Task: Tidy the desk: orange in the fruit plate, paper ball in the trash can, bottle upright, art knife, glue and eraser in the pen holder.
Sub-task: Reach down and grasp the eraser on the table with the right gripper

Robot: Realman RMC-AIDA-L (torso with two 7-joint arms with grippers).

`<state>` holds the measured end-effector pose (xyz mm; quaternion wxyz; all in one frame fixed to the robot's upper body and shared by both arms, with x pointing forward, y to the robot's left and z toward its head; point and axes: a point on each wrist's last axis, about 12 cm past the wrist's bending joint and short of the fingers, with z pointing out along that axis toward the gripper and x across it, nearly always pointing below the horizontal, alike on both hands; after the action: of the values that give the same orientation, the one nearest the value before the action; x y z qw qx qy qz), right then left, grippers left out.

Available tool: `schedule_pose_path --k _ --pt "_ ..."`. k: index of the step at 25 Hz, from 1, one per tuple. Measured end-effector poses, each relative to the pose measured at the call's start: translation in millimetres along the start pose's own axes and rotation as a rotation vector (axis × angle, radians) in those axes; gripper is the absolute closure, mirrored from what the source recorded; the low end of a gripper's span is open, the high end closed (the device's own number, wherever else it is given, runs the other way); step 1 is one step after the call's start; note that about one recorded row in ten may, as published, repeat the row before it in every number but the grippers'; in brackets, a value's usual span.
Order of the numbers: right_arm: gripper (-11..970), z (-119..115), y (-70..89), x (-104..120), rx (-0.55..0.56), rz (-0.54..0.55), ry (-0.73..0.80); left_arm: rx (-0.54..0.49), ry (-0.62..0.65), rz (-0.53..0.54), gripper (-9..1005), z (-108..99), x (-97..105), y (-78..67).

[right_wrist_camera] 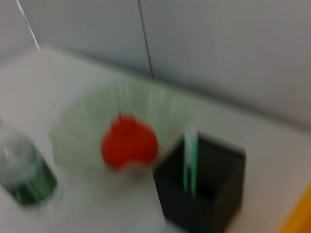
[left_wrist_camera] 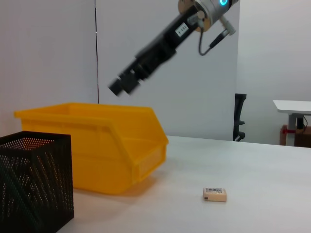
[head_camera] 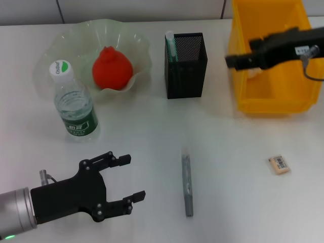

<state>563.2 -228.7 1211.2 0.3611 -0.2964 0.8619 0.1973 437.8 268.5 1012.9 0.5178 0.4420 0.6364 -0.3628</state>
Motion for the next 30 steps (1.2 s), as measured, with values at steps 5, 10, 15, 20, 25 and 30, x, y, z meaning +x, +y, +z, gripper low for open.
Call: schedule_pose_path --k 5,10,15,20,25,30 --pt "201 -3 10.4 5 0.01 0.031 0.177 0.001 -0.001 0.0 194 0 0 0.1" --pt "204 3 10.9 20 -0.004 0.075 0.301 0.005 0.003 0.003 194 0 0 0.4" --pt "207 16 11.2 36 0.023 0.085 0.423 0.012 0.009 0.0 194 1 0 0.3" --pt "209 26 15.3 46 0.059 0.08 0.525 0.013 0.01 -0.003 194 1 0 -0.1" --pt "212 34 15.2 52 0.049 0.092 0.566 0.015 0.011 -0.005 194 1 1 -0.6" --pt "214 38 9.7 57 0.08 0.105 0.6 0.017 0.013 -0.006 194 1 1 -0.9"
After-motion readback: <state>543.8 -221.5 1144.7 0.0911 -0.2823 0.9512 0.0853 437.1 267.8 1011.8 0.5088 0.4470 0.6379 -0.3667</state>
